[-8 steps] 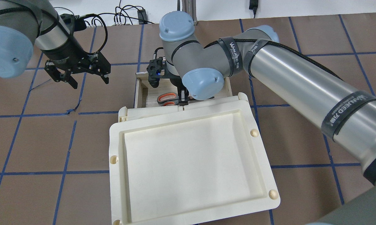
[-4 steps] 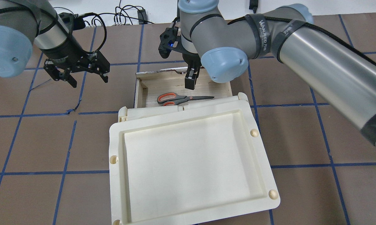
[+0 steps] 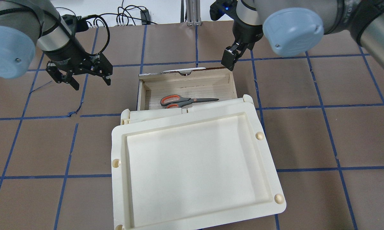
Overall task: Put scissors in drawer and close it
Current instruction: 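Raise the right gripper out of the drawer and withdraw it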
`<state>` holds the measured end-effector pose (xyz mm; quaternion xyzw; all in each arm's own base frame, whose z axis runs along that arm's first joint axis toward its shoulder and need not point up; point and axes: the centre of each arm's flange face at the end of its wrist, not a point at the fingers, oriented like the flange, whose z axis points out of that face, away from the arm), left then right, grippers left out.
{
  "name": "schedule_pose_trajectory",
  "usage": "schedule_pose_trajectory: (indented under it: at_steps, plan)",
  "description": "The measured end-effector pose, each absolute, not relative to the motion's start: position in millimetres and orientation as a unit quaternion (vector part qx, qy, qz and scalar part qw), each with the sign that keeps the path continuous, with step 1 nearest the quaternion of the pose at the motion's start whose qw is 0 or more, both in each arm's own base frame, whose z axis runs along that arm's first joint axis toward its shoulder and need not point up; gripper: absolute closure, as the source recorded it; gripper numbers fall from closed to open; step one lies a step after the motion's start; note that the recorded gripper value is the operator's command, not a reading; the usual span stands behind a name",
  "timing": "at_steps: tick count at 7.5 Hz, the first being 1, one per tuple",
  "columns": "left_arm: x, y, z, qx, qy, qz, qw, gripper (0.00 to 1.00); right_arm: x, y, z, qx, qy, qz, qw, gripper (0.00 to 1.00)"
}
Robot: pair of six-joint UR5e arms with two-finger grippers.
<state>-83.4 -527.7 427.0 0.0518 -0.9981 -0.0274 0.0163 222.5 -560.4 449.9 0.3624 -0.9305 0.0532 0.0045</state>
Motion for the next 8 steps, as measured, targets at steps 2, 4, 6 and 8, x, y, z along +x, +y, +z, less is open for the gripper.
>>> schedule_pose_trajectory:
  at_steps: [2,4,6,8]
  plan:
    - [-85.6,-524.6,429.8,0.05,-0.998,-0.028,0.014,0.0,182.4,-544.5,481.1,0.258,-0.965,0.037,-0.001,0.0]
    - [-85.0,-524.7,433.5,0.049,-0.998,-0.025,0.013,0.0,162.0,-533.2,509.1,0.143,-0.989,0.03,-0.019,0.0]
    - [-84.2,-524.7,436.6,0.036,-0.999,-0.023,0.011,0.0,161.6,-530.2,536.4,0.059,-0.997,0.021,-0.039,0.0]
    - [-82.8,-522.9,434.5,0.033,-0.999,-0.028,0.008,0.0,150.7,-523.5,543.5,0.035,-0.999,0.001,-0.012,0.0]
